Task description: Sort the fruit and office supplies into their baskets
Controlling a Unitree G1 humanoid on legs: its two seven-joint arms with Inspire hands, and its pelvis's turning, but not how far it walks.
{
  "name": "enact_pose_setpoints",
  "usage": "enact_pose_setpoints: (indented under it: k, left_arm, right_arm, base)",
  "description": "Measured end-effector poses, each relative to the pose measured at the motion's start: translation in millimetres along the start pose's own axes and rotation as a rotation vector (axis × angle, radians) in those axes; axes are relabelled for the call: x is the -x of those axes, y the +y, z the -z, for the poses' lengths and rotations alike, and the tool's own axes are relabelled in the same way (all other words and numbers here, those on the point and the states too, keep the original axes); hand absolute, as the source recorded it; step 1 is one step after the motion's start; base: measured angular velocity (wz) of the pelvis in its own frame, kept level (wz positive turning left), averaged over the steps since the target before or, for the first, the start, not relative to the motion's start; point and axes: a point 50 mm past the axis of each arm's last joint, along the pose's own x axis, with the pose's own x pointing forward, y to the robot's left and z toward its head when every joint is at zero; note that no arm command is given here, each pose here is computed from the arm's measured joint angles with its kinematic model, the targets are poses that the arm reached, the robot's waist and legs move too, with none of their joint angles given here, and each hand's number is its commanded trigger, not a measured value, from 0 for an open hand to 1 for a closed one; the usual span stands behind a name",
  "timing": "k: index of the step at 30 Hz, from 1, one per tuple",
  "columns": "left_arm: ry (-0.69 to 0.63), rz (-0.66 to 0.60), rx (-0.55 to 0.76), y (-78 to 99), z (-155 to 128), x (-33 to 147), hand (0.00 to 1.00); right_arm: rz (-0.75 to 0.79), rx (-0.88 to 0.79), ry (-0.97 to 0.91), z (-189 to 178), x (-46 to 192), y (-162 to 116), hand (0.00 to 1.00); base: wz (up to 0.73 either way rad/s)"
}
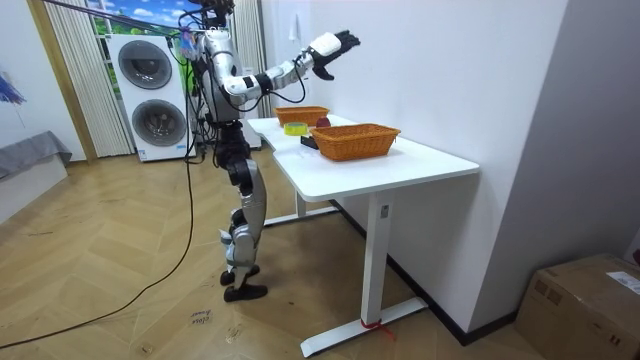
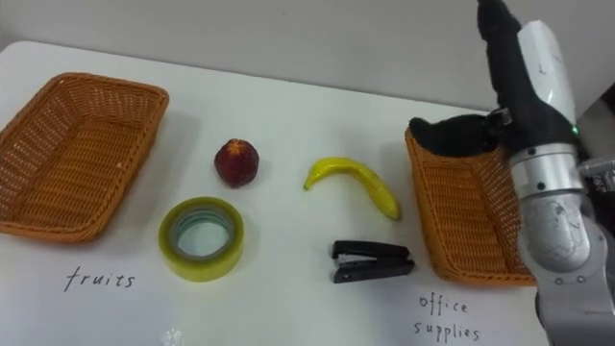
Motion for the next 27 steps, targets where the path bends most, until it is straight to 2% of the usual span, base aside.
enact_pose_setpoints:
  k: [8, 18, 27]
  left_arm:
    - [-0.006, 0.028, -0.039, -0.5, -1, -0.3, 0.0]
    - [0.009, -0.005, -0.06, 14.9, 1, -1.9, 0.0]
    - [-0.003, -0.011, -0.081, 18.3, -1, -2.5, 0.0]
  right_arm:
    - [-0.134, 0.021, 0.008, 0, 1, 6, 0.0]
    - [-0.404, 0.029, 0.083, 12, 8, 31, 0.0]
    - [-0.505, 0.049, 0.091, 14, 11, 33, 0.0]
  base:
    - [0.0]
    - [0.02]
    - [0.04]
